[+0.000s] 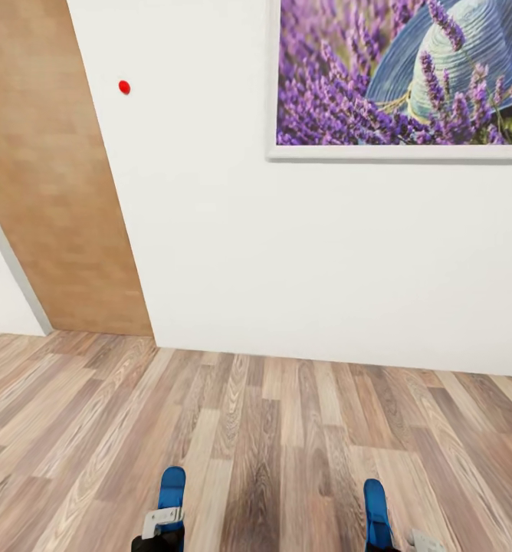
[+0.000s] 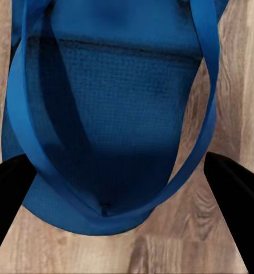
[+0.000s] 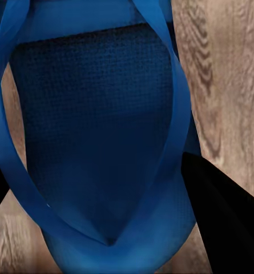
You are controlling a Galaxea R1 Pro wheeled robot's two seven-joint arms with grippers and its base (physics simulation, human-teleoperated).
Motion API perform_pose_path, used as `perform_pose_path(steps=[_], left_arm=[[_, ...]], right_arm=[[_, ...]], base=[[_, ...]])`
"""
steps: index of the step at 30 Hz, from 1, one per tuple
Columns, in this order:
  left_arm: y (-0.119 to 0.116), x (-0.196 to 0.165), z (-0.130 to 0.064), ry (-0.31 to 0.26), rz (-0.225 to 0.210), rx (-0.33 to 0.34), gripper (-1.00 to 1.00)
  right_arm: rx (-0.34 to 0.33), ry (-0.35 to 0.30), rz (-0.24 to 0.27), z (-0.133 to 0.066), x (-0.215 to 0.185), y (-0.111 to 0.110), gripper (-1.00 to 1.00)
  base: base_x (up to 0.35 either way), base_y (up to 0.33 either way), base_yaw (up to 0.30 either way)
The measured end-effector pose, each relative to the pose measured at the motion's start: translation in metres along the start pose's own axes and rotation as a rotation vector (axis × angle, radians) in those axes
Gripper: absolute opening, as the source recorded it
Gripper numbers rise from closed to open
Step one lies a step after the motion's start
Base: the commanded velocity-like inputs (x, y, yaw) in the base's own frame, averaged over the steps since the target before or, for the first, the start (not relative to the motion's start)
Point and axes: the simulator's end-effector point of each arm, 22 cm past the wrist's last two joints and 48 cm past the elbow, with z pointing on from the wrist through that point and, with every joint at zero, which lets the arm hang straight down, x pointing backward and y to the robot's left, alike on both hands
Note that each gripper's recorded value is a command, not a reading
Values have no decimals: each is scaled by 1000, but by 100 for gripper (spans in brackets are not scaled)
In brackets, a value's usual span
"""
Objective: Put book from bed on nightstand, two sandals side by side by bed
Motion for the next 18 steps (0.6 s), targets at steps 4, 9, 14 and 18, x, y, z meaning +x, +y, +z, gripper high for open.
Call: perform_pose_path(steps=[4, 9, 14, 18], left_arm=[[0, 0, 0, 0, 0, 0, -100], [0, 0, 0, 0, 0, 0, -100], [0, 0, 0, 0, 0, 0, -100], [0, 0, 0, 0, 0, 0, -100]], right_arm=[[0, 0, 0, 0, 0, 0, -100], [0, 0, 0, 0, 0, 0, -100], [0, 0, 0, 0, 0, 0, -100], [0, 0, 1, 0, 0, 0, -100]], base=[[313, 0, 240], [313, 0, 74], [313, 0, 10], [313, 0, 137]])
